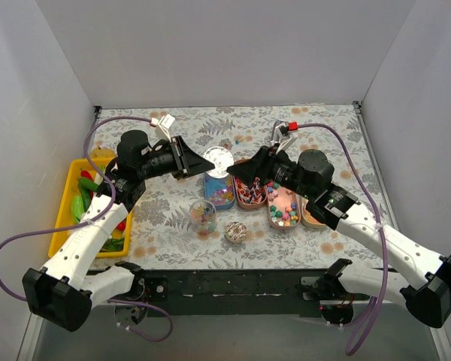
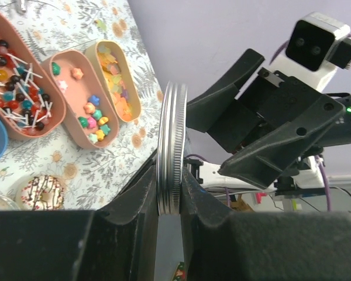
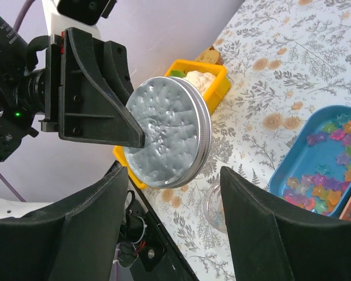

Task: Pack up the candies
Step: Pick up the bottle lid at the center of the board.

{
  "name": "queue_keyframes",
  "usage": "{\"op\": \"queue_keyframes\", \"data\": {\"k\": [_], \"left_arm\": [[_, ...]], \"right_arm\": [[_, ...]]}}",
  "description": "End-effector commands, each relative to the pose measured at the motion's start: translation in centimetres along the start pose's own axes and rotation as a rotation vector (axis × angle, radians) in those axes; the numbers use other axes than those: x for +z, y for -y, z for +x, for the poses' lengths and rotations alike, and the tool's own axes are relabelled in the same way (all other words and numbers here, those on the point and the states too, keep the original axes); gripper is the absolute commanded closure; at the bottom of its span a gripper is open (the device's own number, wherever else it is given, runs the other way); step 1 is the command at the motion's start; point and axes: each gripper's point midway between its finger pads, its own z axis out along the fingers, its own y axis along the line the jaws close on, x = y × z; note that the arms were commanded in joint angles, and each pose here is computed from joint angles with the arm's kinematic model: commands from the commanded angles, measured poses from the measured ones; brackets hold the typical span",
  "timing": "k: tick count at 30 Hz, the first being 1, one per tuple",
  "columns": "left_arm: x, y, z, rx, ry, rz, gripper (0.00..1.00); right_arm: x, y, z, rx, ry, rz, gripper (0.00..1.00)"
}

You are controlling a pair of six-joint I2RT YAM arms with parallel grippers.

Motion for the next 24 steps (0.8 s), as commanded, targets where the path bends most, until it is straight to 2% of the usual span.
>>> {"op": "queue_keyframes", "data": {"k": [1, 5, 8, 11, 12, 14, 15, 18, 19, 21, 24], "left_arm": [[-0.2, 2.2, 0.5, 0.000, -0.045, 0.105, 1.00], [-0.4, 3.3, 0.8, -0.004, -0.074, 0.152, 1.00], [-0.5, 3.4, 0.9, -0.004, -0.077, 0.159, 1.00], [-0.4, 2.9, 1.2, -0.015, -0.082, 0.150, 1.00], [-0.4, 2.9, 1.2, -0.013, -0.082, 0.153, 1.00], [-0.5, 2.8, 1.3, -0.015, -0.083, 0.151, 1.00], [-0.5, 2.7, 1.3, -0.016, -0.083, 0.148, 0.99], [-0.5, 2.2, 1.7, -0.014, -0.086, 0.128, 0.86], [-0.6, 2.0, 1.7, -0.010, -0.085, 0.121, 0.78], [-0.6, 1.4, 1.7, 0.000, -0.074, 0.089, 0.60], [-0.7, 0.6, 1.4, 0.025, -0.045, 0.037, 0.44]], "right_arm": [[0.4, -1.8, -2.0, -0.002, 0.078, -0.068, 0.29], [0.9, -2.0, -2.2, 0.013, 0.076, -0.080, 0.29], [1.1, -2.4, -2.4, 0.028, 0.084, -0.100, 0.33], [1.3, -2.6, -2.4, 0.041, 0.081, -0.111, 0.45], [1.3, -2.7, -2.4, 0.051, 0.077, -0.111, 0.53], [1.3, -2.6, -2.1, 0.065, 0.065, -0.111, 0.62], [1.3, -2.6, -2.0, 0.076, 0.061, -0.110, 0.70], [1.2, -2.2, -1.5, 0.100, 0.049, -0.097, 0.88], [1.1, -2.1, -1.3, 0.109, 0.045, -0.094, 0.92], [1.0, -2.0, -0.9, 0.124, 0.038, -0.092, 0.95], [1.0, -1.9, -0.5, 0.158, 0.027, -0.098, 0.99]]}}
